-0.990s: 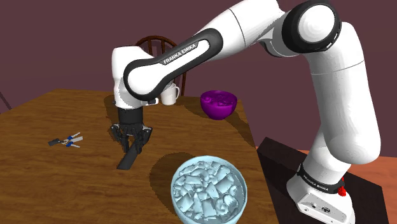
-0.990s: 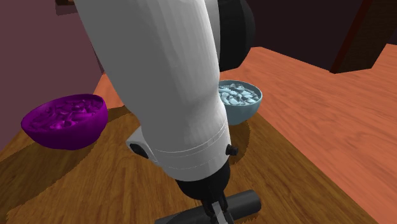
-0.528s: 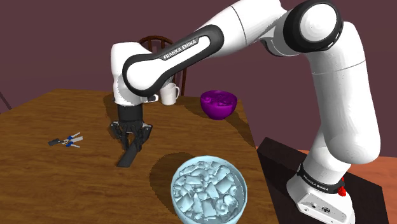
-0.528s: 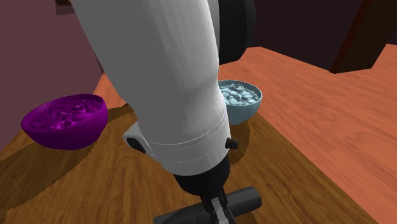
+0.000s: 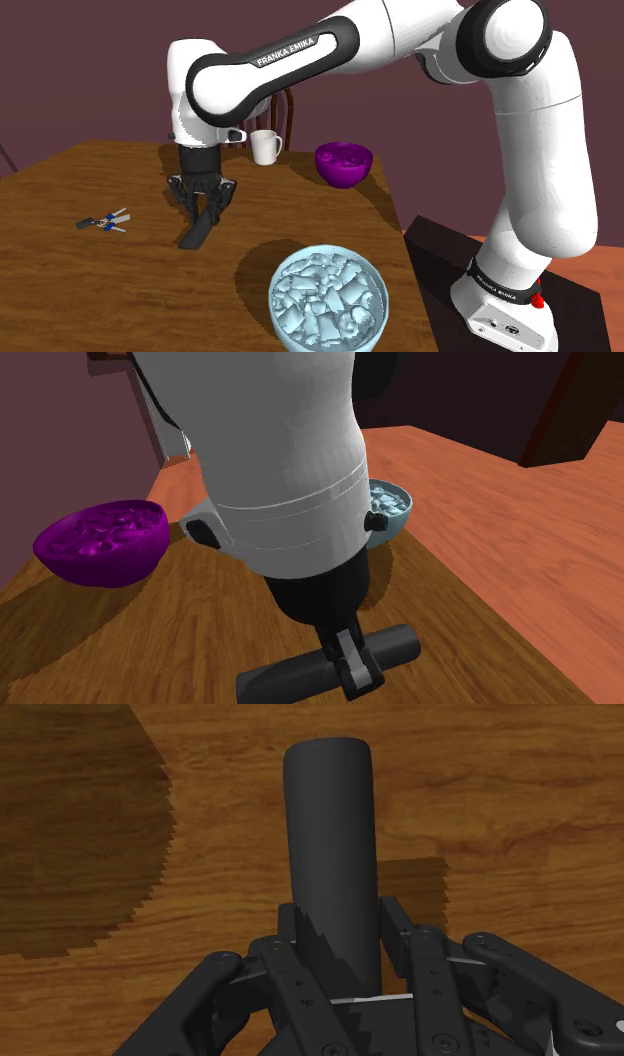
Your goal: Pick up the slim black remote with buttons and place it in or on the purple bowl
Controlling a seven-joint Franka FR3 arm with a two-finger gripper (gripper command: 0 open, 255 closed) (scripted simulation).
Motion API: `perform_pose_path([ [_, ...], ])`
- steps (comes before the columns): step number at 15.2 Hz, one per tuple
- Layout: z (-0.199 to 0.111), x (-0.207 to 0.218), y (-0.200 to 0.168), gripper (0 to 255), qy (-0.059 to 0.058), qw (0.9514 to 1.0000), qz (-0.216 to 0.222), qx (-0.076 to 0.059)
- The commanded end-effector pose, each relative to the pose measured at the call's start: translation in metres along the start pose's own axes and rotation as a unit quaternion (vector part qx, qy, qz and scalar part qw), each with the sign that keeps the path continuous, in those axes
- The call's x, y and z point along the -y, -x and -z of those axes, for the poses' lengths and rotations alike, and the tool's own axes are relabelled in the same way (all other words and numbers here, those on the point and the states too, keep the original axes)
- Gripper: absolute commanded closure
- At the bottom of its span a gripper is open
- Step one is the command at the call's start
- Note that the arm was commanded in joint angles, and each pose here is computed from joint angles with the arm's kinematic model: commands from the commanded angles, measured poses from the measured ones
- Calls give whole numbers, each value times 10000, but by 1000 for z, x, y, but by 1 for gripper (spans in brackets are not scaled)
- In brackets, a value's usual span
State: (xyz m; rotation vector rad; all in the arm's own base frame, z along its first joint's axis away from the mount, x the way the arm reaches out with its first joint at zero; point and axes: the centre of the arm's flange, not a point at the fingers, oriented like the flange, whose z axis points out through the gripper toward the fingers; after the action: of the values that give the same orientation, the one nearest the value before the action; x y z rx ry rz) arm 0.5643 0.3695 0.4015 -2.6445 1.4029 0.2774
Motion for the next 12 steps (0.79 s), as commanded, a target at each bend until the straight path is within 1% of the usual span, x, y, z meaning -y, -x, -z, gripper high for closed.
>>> perform_pose_path([
  [1,11,0,2,255,2,10000,0,0],
  [12,68,2,15,255,2,10000,0,0],
])
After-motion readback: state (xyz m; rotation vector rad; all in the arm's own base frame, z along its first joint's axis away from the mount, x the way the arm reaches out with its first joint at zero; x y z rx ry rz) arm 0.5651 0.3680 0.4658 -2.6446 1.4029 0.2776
